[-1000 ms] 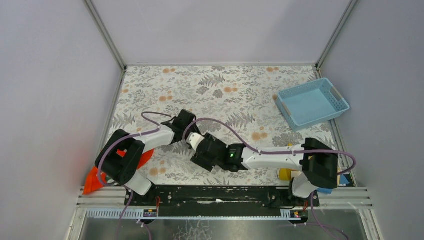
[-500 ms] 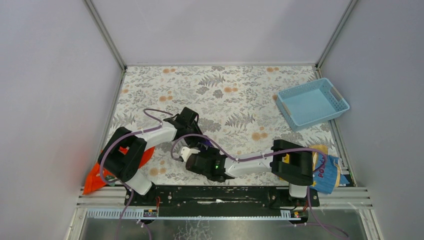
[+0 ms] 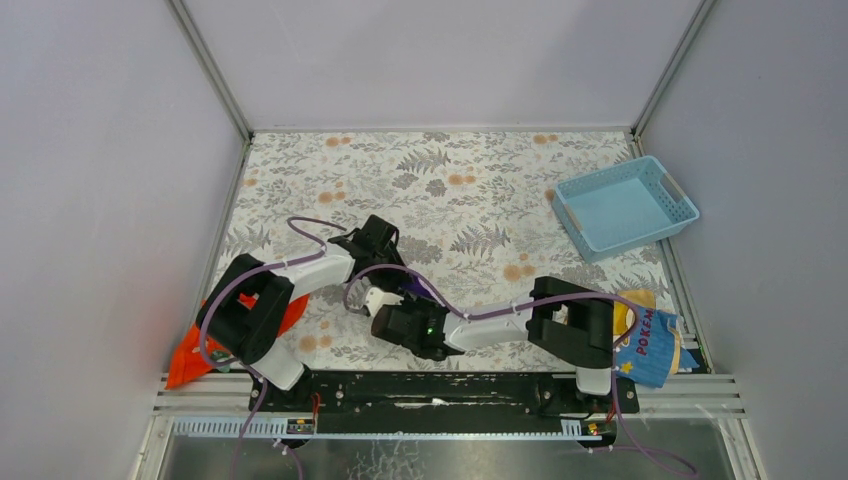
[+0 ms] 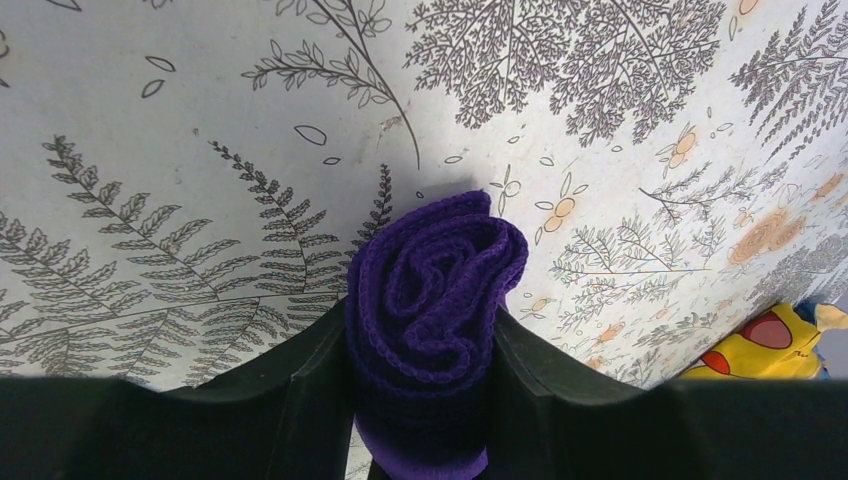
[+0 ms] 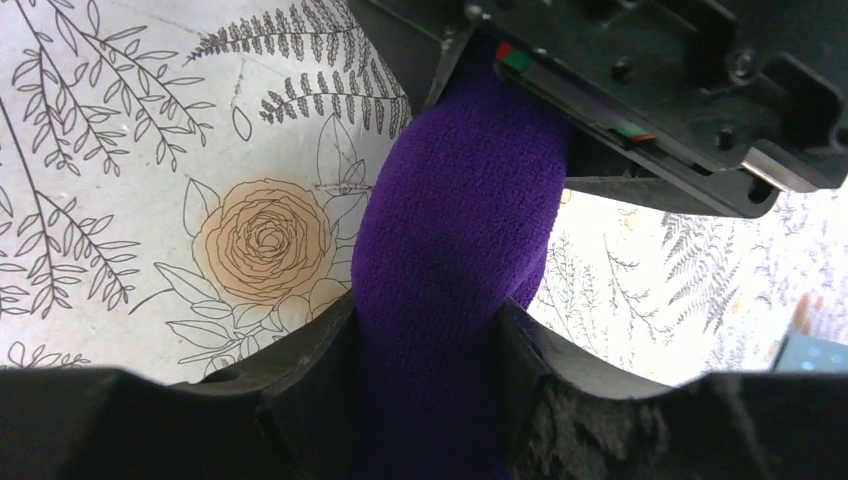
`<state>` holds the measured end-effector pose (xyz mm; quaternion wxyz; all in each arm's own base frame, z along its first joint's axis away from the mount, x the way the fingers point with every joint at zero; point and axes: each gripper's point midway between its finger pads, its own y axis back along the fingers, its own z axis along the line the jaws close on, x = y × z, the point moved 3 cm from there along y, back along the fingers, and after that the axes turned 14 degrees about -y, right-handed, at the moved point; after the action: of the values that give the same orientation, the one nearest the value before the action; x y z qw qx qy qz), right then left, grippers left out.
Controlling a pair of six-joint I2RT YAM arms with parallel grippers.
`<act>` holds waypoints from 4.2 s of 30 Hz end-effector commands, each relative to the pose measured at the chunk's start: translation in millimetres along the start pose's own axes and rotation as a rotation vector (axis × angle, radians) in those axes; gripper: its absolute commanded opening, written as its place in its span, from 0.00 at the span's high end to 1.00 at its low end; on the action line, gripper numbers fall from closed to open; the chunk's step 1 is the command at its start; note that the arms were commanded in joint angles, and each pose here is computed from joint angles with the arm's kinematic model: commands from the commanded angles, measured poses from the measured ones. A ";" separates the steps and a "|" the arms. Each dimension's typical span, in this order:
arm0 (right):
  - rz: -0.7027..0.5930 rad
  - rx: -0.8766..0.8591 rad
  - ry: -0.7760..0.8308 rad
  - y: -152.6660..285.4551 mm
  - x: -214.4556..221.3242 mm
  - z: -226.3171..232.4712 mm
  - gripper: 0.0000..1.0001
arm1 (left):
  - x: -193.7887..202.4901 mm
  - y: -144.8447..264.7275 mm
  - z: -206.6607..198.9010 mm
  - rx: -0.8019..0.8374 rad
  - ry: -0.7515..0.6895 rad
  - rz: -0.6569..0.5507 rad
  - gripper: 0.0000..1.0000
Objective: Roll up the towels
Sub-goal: Pick up the towel at the center of the board, then place the towel in the bin.
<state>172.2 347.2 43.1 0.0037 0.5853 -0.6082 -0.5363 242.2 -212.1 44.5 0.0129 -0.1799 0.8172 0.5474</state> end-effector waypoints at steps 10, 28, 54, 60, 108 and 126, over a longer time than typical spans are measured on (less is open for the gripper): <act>0.277 -0.282 -0.105 4.7 74.4 7.9 0.79 | 4.0 10.0 35.1 -0.221 -0.066 0.026 0.39; 0.114 -0.132 -0.288 69.4 14.0 -129.2 0.85 | -133.0 111.9 52.3 -0.300 -0.133 -0.307 0.13; 0.227 0.703 -0.018 68.5 106.5 -504.5 0.80 | -105.2 179.1 74.1 -0.312 -0.302 -0.543 0.00; 0.326 0.574 0.041 12.0 156.0 -490.9 0.80 | -107.2 180.0 80.8 -0.359 -0.286 -0.552 0.00; 0.243 -0.407 -0.611 -46.1 204.6 -346.5 0.59 | -110.6 174.8 91.9 -0.413 -0.253 -0.534 0.00; 0.160 -0.253 -0.586 -19.7 163.3 -397.3 0.32 | -110.7 175.0 91.8 -0.411 -0.253 -0.534 0.00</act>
<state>382.8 -26.9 63.9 -0.0340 0.3399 -0.5569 -0.7571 271.7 -43.9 187.2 0.2202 -0.3056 0.6153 0.6925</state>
